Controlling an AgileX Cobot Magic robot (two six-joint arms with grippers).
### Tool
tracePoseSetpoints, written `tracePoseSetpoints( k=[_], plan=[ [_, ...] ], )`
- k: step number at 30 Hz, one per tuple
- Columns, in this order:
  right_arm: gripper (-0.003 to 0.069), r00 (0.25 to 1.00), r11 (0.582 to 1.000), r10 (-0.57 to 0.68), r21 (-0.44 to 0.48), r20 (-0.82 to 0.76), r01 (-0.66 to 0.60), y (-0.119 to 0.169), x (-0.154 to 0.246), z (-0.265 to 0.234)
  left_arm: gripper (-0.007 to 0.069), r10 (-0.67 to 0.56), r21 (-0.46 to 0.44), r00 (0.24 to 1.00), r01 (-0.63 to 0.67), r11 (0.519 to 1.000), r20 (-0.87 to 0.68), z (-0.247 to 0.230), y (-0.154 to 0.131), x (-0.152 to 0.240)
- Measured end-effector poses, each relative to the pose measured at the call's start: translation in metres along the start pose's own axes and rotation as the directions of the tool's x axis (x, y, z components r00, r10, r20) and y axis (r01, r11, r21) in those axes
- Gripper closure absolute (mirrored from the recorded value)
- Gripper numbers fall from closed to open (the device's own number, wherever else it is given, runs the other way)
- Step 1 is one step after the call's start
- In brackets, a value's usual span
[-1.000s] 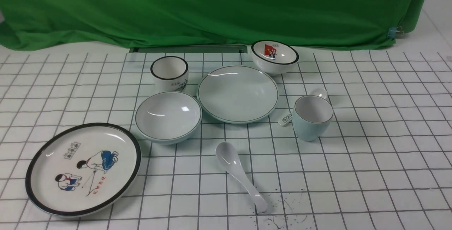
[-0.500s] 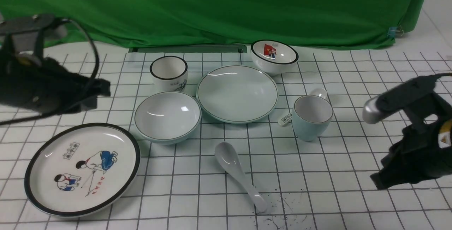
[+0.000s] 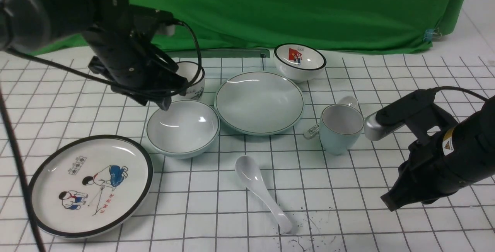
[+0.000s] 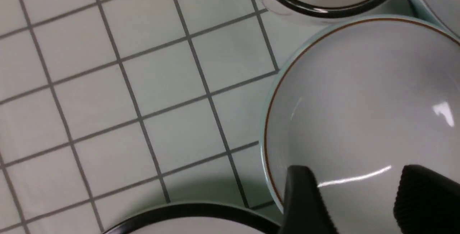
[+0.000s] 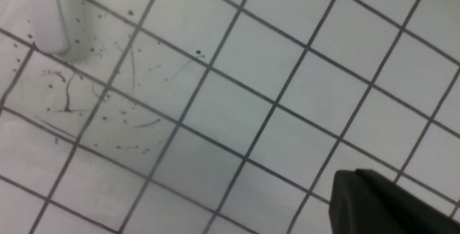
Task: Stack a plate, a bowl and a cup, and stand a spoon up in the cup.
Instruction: Use the left arm to grab a blue rice bowl, then use the left arm to put the blue rice bowl into the blue large plate in the middle
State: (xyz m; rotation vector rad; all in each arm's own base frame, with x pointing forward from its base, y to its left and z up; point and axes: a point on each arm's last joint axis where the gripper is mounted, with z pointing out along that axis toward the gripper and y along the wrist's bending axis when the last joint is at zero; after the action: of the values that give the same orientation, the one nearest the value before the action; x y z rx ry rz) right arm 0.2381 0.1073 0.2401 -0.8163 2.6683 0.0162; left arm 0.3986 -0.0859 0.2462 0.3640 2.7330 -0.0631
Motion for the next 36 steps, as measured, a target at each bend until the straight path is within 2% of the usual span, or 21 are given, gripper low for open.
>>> tracePoseSetpoints(
  k=[1, 4, 8, 12, 13, 15, 18, 19, 24, 25, 27, 28, 29, 32, 36],
  plan=[
    [0.0647, 1.0, 1.0, 0.0, 0.0, 0.001, 0.0, 0.0, 0.0, 0.0, 0.0241, -0.009, -0.002, 1.0, 0.009, 1.0, -0.018, 0.009, 0.0, 0.0],
    [0.0647, 1.0, 1.0, 0.0, 0.0, 0.001, 0.0, 0.0, 0.0, 0.0, 0.0172, -0.031, -0.014, 0.998, 0.031, 0.999, -0.047, 0.031, 0.002, 0.001],
    [0.0647, 1.0, 1.0, 0.002, -0.001, 0.005, -0.002, 0.0, 0.0, 0.0, 0.0168, -0.049, -0.02, 0.996, 0.048, 0.999, -0.07, 0.051, 0.003, 0.003],
    [0.0647, 1.0, 1.0, 0.005, -0.004, 0.009, -0.004, 0.0, -0.001, 0.0, 0.0257, -0.047, -0.023, 0.994, 0.045, 0.999, -0.095, 0.063, 0.003, 0.005],
    [0.0647, 1.0, 1.0, 0.005, -0.004, 0.009, -0.005, 0.0, -0.001, 0.0, 0.0342, -0.039, -0.031, 0.995, 0.036, 0.999, -0.097, 0.066, 0.004, 0.006],
    [0.0647, 1.0, 1.0, 0.005, -0.004, 0.009, -0.005, 0.0, -0.001, 0.0, 0.0442, -0.039, -0.037, 0.995, 0.036, 0.999, -0.089, 0.067, 0.004, 0.005],
    [0.0646, 1.0, 1.0, 0.007, -0.006, 0.009, -0.006, 0.001, -0.001, 0.0, 0.0573, -0.049, -0.034, 0.997, 0.047, 0.998, -0.052, 0.066, 0.004, 0.001],
    [0.0645, 1.0, 1.0, 0.007, -0.006, 0.009, -0.006, 0.001, -0.001, 0.0, 0.0592, -0.055, -0.027, 0.998, 0.054, 0.998, -0.044, 0.063, 0.003, -0.001],
    [0.0645, 1.0, 1.0, 0.007, -0.006, 0.008, -0.007, 0.001, -0.001, 0.0, 0.0636, -0.028, 0.056, 0.998, 0.031, 0.998, -0.053, 0.043, -0.004, -0.001],
    [0.0645, 1.0, 1.0, 0.007, -0.006, 0.008, -0.007, 0.001, -0.001, 0.0, 0.0637, -0.024, 0.087, 0.998, 0.029, 0.996, -0.056, 0.038, -0.007, 0.0],
    [0.0644, 1.0, 1.0, 0.009, -0.008, 0.006, -0.009, 0.001, -0.001, 0.0, 0.0638, -0.035, 0.229, 0.999, 0.038, 0.973, -0.016, 0.02, -0.025, -0.003],
    [0.0644, 1.0, 1.0, 0.009, -0.008, 0.006, -0.009, 0.001, -0.001, 0.0, 0.0638, -0.036, 0.237, 0.999, 0.036, 0.971, -0.004, 0.017, -0.026, -0.004],
    [0.0643, 1.0, 1.0, 0.009, -0.009, 0.005, -0.009, 0.001, 0.0, 0.0, 0.0638, -0.032, 0.281, 0.997, 0.012, 0.96, 0.066, 0.005, -0.039, -0.011],
    [0.0641, 1.0, 1.0, 0.01, -0.009, 0.007, -0.01, 0.001, -0.001, 0.0, 0.0639, -0.001, 0.275, 0.989, -0.04, 0.961, 0.148, -0.007, -0.06, -0.027],
    [0.0641, 1.0, 1.0, 0.01, -0.008, 0.01, -0.01, 0.001, -0.001, 0.0, 0.0639, 0.003, 0.218, 0.983, -0.044, 0.975, 0.183, 0.008, -0.074, -0.055]
  ],
)
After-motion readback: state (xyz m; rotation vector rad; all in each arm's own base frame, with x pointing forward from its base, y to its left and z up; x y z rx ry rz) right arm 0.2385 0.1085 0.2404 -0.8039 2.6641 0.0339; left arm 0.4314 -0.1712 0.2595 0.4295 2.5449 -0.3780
